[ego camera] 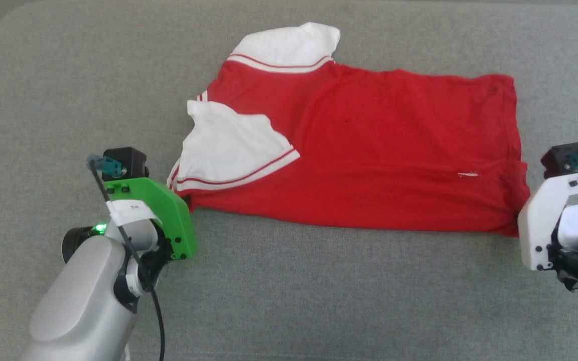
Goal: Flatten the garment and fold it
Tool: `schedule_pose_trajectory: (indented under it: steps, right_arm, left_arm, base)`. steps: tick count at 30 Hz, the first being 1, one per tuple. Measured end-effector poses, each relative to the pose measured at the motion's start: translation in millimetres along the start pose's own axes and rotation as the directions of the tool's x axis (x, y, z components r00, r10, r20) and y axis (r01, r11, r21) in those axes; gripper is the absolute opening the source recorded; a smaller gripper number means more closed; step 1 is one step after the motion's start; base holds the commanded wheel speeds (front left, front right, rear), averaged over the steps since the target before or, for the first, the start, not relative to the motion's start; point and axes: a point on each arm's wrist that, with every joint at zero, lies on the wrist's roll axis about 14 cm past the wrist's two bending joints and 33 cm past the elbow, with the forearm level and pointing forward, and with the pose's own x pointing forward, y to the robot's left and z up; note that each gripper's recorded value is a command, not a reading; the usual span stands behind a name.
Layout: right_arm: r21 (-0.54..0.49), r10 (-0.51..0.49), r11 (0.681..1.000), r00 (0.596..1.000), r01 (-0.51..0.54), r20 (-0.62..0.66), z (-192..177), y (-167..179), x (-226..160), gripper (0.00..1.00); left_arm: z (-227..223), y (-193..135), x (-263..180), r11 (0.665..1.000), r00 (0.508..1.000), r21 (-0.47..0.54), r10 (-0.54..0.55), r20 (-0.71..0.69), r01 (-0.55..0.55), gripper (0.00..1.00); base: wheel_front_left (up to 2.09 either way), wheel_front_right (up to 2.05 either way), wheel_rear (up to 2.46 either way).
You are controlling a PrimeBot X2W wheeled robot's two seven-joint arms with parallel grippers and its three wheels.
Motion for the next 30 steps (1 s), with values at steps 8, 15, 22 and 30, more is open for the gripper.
schedule_pose_trajectory:
  steps: [8,15,22,30]
  right_arm:
    - [0.037,-0.021,0.999,0.994,0.017,0.111,7,-13,-40,0.0]
    - [0.057,-0.014,0.998,0.999,0.011,0.052,-32,-10,-49,0.0]
    - [0.089,0.006,0.996,0.997,0.001,-0.077,-77,-2,-30,0.0]
    - [0.12,0.009,0.993,0.997,0.001,-0.077,-86,0,-22,1.0]
  left_arm:
    - [22,-8,-45,0.999,0.99,-0.04,-0.025,0.136,0.031,0.0]
    - [-25,-4,-67,0.994,0.997,-0.112,-0.002,0.078,0.011,0.0]
    - [-80,8,-55,0.977,0.997,-0.208,0.033,-0.065,-0.045,0.0]
    - [-87,17,-47,0.974,0.995,-0.215,0.059,-0.086,-0.076,1.0]
  base:
    - [0.0,0.0,0.0]
    - [0.0,0.0,0.0]
    - [0.0,0.0,0.0]
    - [0.0,0.0,0.0]
